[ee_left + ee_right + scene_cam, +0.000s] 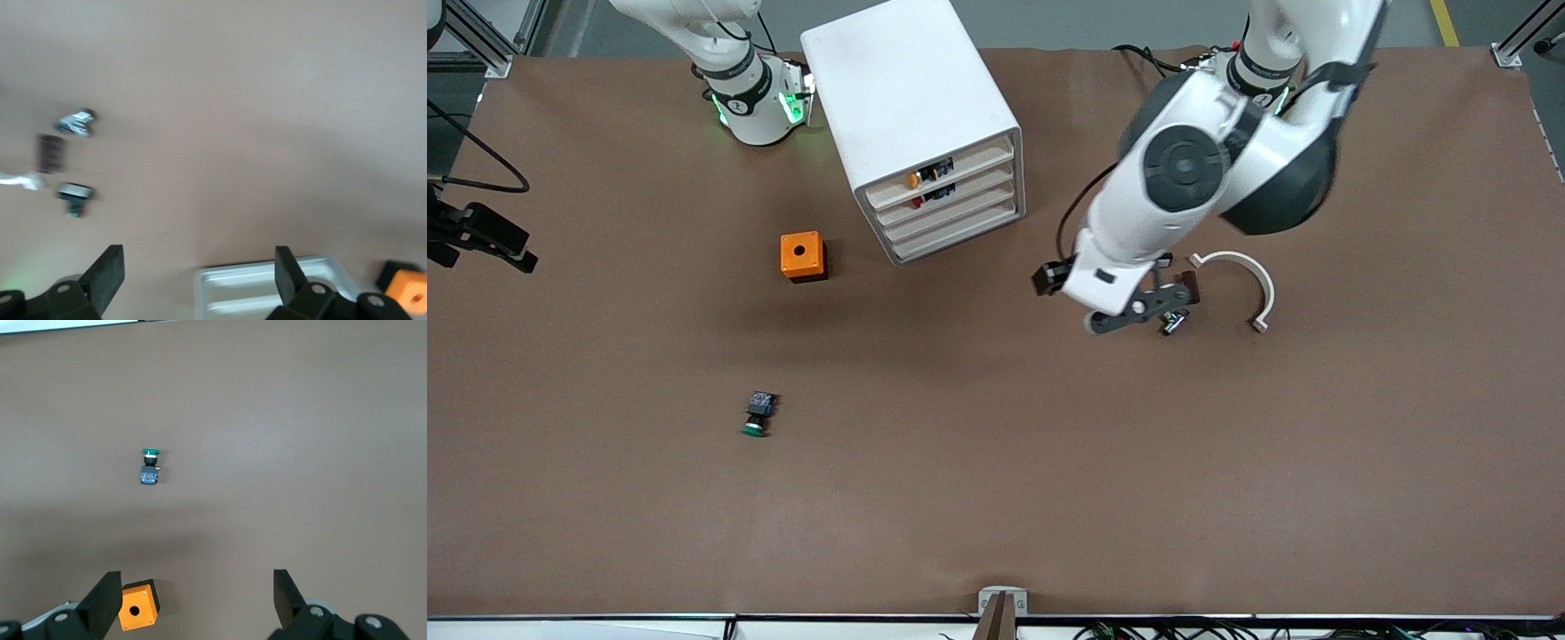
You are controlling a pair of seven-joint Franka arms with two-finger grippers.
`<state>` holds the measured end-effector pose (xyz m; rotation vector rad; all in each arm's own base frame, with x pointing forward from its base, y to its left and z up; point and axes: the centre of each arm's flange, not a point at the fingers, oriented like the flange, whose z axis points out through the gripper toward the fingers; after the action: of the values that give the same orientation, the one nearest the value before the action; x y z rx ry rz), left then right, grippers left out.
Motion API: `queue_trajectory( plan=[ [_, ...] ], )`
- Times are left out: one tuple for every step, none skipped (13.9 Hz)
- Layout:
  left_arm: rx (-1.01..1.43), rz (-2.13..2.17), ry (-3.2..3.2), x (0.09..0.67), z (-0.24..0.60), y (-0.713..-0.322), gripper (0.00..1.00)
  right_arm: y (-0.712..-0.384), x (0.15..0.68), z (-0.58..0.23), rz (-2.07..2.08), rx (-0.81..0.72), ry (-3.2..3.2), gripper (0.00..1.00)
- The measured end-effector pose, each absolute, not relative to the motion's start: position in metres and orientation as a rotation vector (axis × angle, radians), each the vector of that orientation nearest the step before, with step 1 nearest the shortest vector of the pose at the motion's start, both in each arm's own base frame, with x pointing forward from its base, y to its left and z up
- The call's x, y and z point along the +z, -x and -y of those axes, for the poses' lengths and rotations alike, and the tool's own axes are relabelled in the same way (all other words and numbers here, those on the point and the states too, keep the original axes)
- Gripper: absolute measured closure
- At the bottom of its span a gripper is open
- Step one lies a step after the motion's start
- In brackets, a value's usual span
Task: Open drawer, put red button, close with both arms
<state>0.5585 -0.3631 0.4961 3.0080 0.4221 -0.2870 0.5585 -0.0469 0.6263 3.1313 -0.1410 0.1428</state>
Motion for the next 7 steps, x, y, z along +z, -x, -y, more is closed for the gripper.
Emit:
queue_trajectory(
  plan=[
    [-0.299, -0.368, -3.018, 0.511, 0.335, -0.564, 0.0, -0.559, 0.626, 0.047, 0.141, 0.143, -3.131, 0.0],
    [-0.297, -0.316, -3.019, 0.526, 0.304, -0.57, 0.0, -0.558, 0.626, 0.047, 0.142, 0.143, -3.131, 0.0],
    [-0.284, -0.276, -3.015, 0.54, 0.272, -0.577, 0.0, -0.559, 0.626, 0.047, 0.142, 0.143, -3.131, 0.0],
    [-0.268, -0.251, -3.01, 0.55, 0.241, -0.582, 0.0, -0.559, 0.626, 0.047, 0.142, 0.143, -3.131, 0.0],
    [-0.258, -0.236, -3.007, 0.555, 0.213, -0.585, 0.0, -0.559, 0.626, 0.047, 0.142, 0.143, -3.131, 0.0],
    [-0.25, -0.215, -3.014, 0.556, 0.188, -0.587, 0.0, -0.559, 0.626, 0.047, 0.142, 0.143, -3.131, 0.0],
    [-0.247, -0.188, -3.029, 0.556, 0.165, -0.587, 0.0, -0.559, 0.626, 0.047, 0.142, 0.143, -3.131, 0.0]
  ],
)
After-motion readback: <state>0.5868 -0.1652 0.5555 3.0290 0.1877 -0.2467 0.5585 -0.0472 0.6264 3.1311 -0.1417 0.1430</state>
